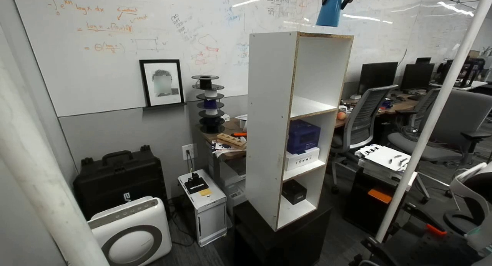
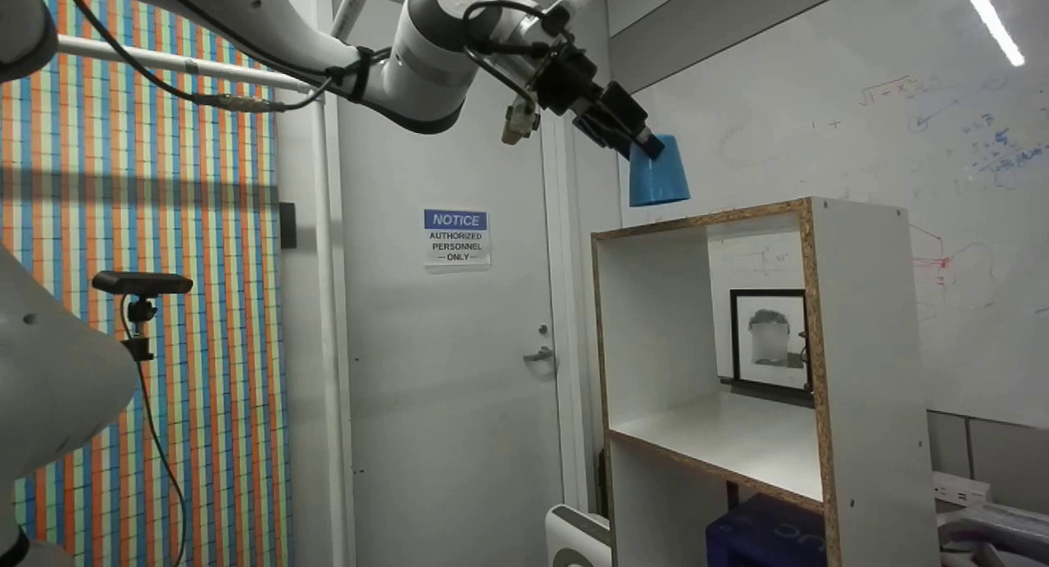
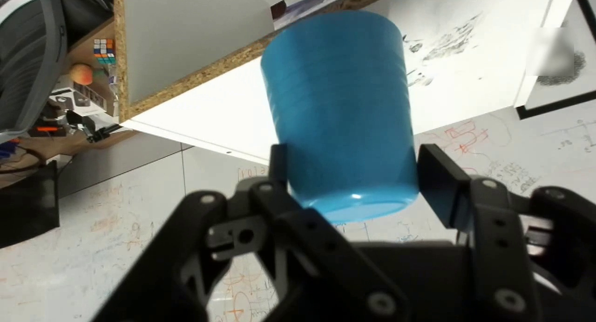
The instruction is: Move the blue cup to the top shelf
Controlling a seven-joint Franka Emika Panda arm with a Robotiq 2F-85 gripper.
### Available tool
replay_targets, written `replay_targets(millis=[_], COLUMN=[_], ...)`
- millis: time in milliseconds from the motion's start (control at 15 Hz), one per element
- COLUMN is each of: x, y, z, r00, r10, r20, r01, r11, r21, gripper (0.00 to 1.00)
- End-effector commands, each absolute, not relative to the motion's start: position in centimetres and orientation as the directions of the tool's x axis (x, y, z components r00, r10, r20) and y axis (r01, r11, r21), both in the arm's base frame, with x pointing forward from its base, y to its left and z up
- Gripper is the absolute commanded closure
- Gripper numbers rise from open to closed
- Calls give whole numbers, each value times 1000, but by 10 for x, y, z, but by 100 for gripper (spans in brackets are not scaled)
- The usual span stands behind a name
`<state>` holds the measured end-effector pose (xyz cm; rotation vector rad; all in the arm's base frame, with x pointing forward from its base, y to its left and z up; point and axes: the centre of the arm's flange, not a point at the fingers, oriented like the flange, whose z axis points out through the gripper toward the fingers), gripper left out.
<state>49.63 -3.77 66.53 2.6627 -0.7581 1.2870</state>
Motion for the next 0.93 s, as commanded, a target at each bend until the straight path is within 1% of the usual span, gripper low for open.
replay_targets(millis=[0,267,333,400,467,533,600,867], x=[532,550,554,557,560,561,561,547], y=[-36,-33,-32,-31,-31,-31,-30,-19], z=[679,674,673,672,671,669,668,659], r00=[503,505,508,511,514,520,528,570], r10=[-401,-393,-392,-392,-393,-394,-394,-404], r20=[766,768,767,765,763,758,752,715], r01=[-481,-480,-477,-476,-474,-470,-465,-455], r11=[-866,-868,-869,-870,-871,-873,-875,-880], r21=[-137,-128,-128,-128,-129,-131,-133,-134], gripper=[56,56,52,9,9,6,0,0])
